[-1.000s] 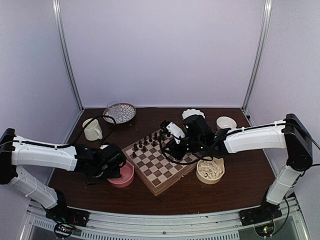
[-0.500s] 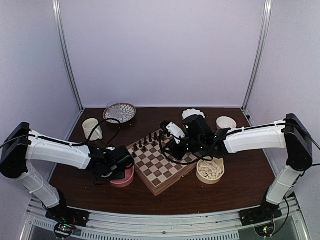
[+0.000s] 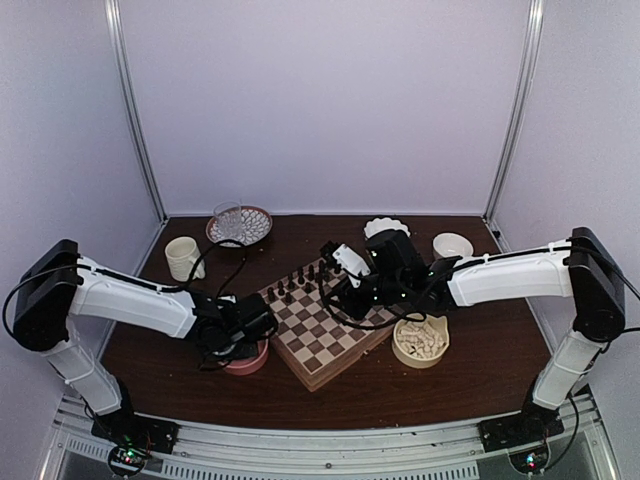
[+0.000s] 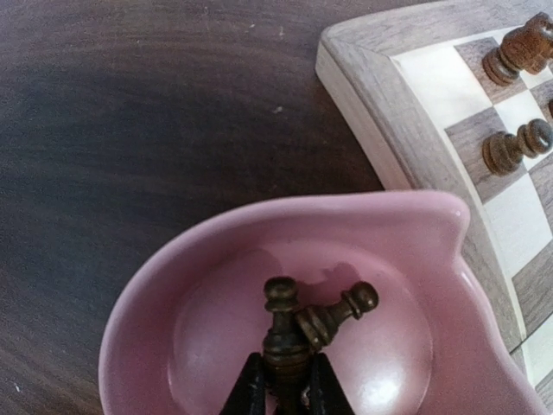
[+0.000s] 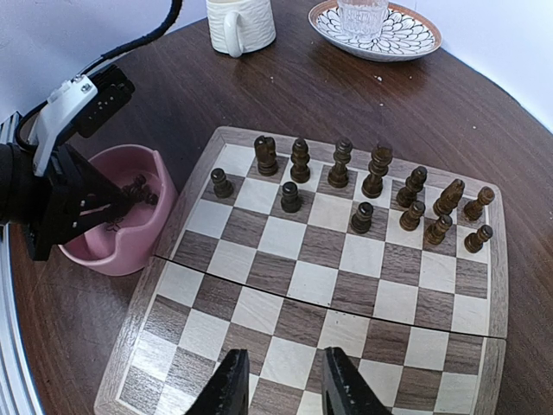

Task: Set up the chess pieces on the board
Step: Pick up the chess pile from the storage box, then pass from the left arm to the right

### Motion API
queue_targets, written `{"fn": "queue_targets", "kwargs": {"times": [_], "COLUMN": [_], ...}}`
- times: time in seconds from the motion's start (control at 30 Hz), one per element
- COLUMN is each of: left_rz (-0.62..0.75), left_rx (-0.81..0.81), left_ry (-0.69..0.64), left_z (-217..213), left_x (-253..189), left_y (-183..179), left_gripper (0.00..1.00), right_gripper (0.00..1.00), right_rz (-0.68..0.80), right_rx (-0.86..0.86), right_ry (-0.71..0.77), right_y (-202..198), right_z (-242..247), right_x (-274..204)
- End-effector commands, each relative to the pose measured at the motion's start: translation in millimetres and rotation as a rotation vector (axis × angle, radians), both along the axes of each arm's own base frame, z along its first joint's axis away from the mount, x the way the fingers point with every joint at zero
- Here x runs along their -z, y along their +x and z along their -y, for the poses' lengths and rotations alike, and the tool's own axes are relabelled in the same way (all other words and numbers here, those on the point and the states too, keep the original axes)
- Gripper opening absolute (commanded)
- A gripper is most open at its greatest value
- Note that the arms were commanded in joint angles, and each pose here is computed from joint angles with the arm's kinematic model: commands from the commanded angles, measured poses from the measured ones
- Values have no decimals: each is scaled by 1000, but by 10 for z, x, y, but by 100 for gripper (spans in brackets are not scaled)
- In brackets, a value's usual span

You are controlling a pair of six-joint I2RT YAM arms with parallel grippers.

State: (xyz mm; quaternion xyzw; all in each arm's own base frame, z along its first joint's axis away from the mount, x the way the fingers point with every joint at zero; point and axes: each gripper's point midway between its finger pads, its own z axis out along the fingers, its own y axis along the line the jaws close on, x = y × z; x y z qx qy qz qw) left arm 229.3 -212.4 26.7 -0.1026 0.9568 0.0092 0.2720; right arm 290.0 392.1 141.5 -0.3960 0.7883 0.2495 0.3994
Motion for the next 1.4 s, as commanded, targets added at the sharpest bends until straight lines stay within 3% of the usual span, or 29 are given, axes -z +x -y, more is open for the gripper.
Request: {"fn": "queue_targets", "kwargs": {"times": [0.0, 0.17, 0.43, 0.73, 0.9, 1.37], "left_rz": [11, 57, 92, 211, 263, 264], "left_rx": [-9, 84, 413, 833, 912, 1256], "left_ry": [4, 26, 84, -145, -174, -369], "left_z": [-38, -88, -74, 237, 183, 575], "left_x": [-55, -317, -509, -857, -1069, -1238], "left_y": [-10, 2, -101, -495, -622, -1080], "left_gripper": [7, 7, 0, 0, 0, 0], "right_gripper": [31, 31, 32, 32, 33, 33], "right_rz": [27, 18, 61, 44, 29, -5], "right_rx": [-10, -32, -237, -449, -516, -601], "right_ry": [24, 42, 54, 71, 104, 150], "right_y": [-20, -61, -522, -993, -1157, -1379], "right_z": [-8, -39, -358, -645, -747, -888], "right_x": [-139, -171, -264, -174, -179, -134]}}
